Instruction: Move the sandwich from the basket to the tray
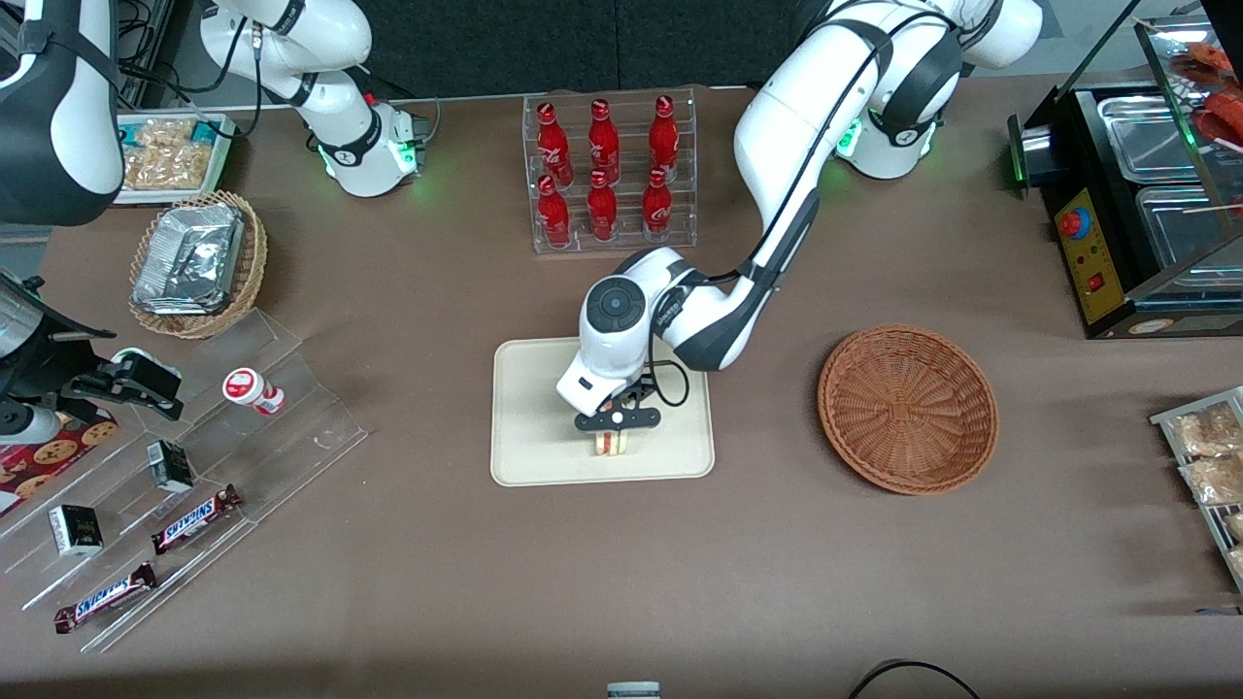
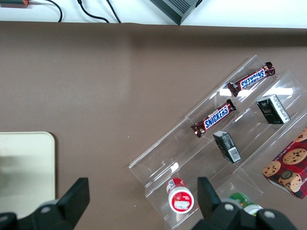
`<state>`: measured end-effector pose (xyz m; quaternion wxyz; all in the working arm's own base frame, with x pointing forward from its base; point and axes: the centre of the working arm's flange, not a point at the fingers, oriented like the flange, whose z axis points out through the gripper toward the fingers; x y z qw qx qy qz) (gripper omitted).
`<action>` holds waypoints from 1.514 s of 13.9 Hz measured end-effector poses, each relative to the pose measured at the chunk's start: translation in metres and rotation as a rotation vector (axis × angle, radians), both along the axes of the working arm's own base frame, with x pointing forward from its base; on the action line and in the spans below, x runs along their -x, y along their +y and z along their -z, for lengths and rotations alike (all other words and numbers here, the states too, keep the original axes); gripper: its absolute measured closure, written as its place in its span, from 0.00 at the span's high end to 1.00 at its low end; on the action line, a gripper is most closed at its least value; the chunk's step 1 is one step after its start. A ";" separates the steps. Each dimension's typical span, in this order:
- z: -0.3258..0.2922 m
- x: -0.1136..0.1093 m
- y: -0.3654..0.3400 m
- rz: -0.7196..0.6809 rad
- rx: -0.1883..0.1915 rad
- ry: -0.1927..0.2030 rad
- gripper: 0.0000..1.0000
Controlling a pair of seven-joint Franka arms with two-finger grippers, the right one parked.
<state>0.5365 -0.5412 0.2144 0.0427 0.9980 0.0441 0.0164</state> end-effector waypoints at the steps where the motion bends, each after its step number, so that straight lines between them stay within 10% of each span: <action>1: 0.001 0.000 -0.001 0.000 0.005 -0.005 0.59; 5: -0.015 -0.011 -0.001 -0.010 0.026 -0.033 0.99; 11: -0.131 -0.062 0.069 -0.033 0.060 -0.071 1.00; 21: -0.206 -0.034 0.362 0.090 -0.036 -0.040 1.00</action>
